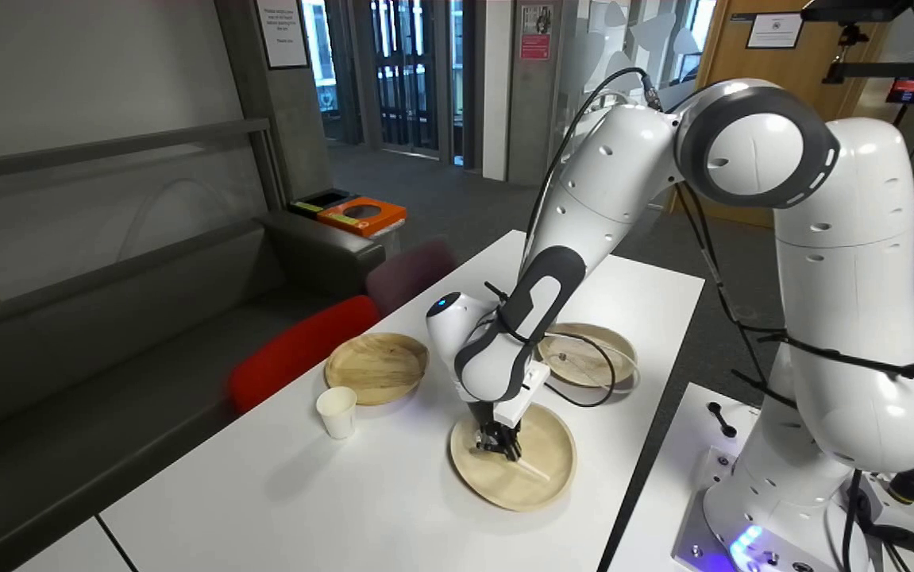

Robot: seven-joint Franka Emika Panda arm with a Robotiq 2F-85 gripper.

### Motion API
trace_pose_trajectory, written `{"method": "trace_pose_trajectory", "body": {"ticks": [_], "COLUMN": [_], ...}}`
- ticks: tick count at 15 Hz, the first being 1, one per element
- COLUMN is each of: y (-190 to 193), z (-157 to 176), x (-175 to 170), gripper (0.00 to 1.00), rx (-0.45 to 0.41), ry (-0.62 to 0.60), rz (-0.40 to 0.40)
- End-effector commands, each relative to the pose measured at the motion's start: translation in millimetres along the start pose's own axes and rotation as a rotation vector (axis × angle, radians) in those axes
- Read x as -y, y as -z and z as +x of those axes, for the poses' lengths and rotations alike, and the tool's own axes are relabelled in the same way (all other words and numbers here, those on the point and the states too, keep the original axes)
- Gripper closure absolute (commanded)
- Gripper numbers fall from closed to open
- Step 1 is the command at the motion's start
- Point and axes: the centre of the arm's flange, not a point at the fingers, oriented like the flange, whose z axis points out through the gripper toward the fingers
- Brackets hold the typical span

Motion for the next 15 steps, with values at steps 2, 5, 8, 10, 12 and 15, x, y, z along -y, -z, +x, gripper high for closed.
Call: {"method": "trace_pose_trajectory", "body": {"ticks": [2,5,8,10,12,15], "y": [15,26,33,37,42,44], "z": [-22,-43,-53,-60,-65,-69], "x": [-4,-16,-23,-26,-29,-31], "gripper": [0.98,0.98,0.98,0.98,0.98,0.98], "rx": [0.05,0.047,-0.041,-0.087,-0.104,-0.106], "ry": [0.03,0.041,0.013,0.001,0.001,-0.003], "rz": [-0.046,-0.04,-0.003,0.008,0.009,0.003]}}
